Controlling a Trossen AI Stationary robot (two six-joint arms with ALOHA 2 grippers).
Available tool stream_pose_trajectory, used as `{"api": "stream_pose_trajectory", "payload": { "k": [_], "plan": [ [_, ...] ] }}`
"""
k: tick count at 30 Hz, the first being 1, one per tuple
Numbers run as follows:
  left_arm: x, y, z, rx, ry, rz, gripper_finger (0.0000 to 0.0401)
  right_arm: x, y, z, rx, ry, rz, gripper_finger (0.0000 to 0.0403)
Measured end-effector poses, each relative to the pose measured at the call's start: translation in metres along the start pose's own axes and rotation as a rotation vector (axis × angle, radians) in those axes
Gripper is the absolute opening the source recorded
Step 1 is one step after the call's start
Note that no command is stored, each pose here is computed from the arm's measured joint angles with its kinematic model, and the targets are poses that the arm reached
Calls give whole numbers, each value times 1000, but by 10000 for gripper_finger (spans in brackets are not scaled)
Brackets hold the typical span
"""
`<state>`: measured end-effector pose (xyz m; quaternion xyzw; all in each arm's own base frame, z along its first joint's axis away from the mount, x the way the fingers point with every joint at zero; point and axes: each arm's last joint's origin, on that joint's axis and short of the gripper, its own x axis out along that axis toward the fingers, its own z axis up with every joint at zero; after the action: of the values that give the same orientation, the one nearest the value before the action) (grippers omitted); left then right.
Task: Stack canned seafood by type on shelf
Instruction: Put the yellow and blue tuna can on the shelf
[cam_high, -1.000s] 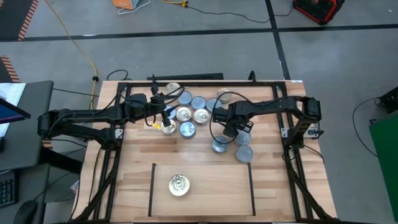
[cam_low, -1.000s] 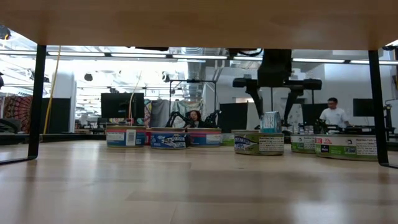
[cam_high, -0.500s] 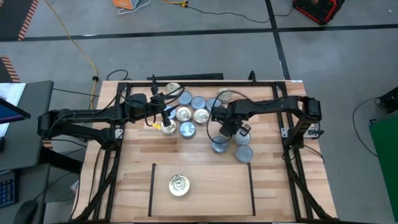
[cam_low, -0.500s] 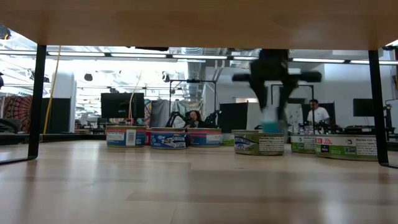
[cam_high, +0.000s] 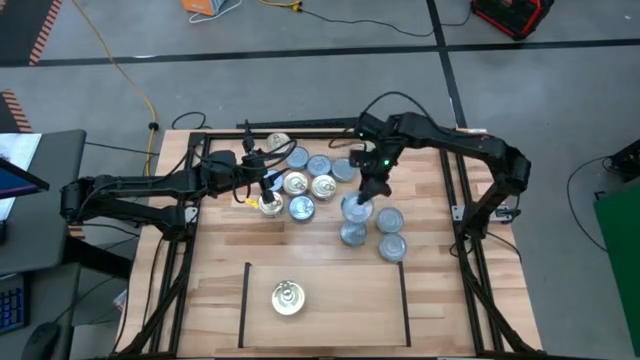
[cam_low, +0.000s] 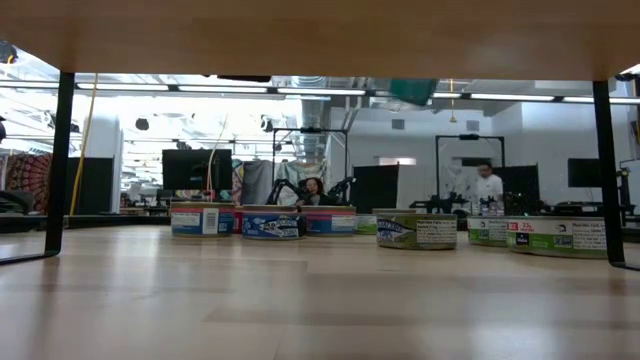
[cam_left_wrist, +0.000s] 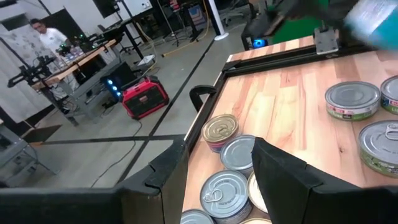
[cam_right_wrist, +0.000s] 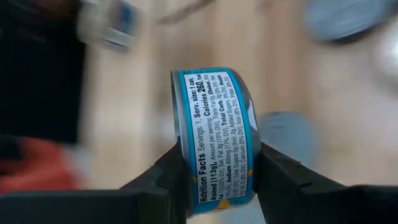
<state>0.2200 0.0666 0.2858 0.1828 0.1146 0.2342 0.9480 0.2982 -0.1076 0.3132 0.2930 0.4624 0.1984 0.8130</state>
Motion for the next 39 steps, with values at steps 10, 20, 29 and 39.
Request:
{"api": "stream_pose_trajectory", "payload": {
  "k": [10,20,29,39],
  "plan": [
    [0,0,-1,-8,7,2,168,36,18,-12,201,126,167,172],
    [0,0,0,-26,6,3,168,75,53,-15,199,218,213,172],
    [0,0,1,-28,-8,0,168,122,59,-15,233,320,254,173],
    [0,0,1,-21,-6,-3,168,140,52,-17,295,381,270,180]
  ]
}}
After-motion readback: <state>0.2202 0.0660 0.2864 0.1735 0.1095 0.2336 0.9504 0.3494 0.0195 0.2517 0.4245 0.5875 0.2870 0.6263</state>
